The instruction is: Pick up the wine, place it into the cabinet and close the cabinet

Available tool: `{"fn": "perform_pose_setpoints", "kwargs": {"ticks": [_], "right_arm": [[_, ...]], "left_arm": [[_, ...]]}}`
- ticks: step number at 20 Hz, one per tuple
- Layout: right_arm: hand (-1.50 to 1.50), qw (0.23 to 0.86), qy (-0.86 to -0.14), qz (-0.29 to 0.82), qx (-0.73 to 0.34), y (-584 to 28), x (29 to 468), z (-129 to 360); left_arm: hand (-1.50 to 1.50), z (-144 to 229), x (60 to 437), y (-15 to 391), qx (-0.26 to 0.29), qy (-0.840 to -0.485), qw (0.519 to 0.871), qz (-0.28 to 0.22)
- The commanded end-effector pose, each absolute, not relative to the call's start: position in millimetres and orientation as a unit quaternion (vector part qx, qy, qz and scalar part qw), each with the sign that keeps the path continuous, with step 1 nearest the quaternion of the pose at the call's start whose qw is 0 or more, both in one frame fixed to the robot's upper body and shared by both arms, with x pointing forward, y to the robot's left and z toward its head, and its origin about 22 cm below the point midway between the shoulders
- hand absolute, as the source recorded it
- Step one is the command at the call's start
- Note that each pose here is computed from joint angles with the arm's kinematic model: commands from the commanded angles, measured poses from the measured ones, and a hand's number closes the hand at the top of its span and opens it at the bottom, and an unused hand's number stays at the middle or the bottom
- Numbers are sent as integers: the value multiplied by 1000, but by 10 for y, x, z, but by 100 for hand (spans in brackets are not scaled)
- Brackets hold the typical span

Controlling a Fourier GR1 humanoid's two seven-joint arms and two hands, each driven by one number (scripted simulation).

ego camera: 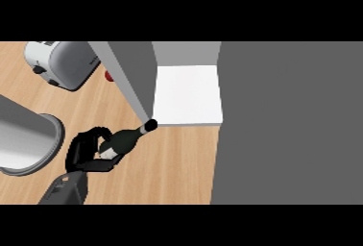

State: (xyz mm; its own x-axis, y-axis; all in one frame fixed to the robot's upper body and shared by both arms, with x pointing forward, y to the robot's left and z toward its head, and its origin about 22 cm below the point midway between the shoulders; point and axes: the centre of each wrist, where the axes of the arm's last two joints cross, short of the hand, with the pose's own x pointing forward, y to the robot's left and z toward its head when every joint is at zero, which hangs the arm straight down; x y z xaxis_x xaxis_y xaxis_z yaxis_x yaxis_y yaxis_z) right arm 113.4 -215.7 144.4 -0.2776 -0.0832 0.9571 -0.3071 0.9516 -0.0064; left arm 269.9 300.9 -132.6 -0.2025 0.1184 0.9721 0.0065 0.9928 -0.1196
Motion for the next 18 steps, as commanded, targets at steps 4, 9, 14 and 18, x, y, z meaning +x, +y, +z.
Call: {"fn": "perform_pose_setpoints", "kwargs": {"ticks": [4, 9, 14, 18], "right_arm": [[-150, 576, -801, 89, 133, -2205, 997, 1580], [-150, 578, -799, 93, 135, -2226, 887, 1615], [-150, 577, -801, 85, 132, -2327, 895, 1610], [-150, 577, -801, 78, 140, -2230, 857, 1645]], "left_arm": [[150, -1130, 2826, 2674, 1, -768, 638, -46], [150, -928, 2850, 2294, 1, -760, 649, -37], [150, -604, 2997, 2153, 7, -760, 647, -56], [150, -494, 3101, 1795, 8, -749, 659, -66]]}}
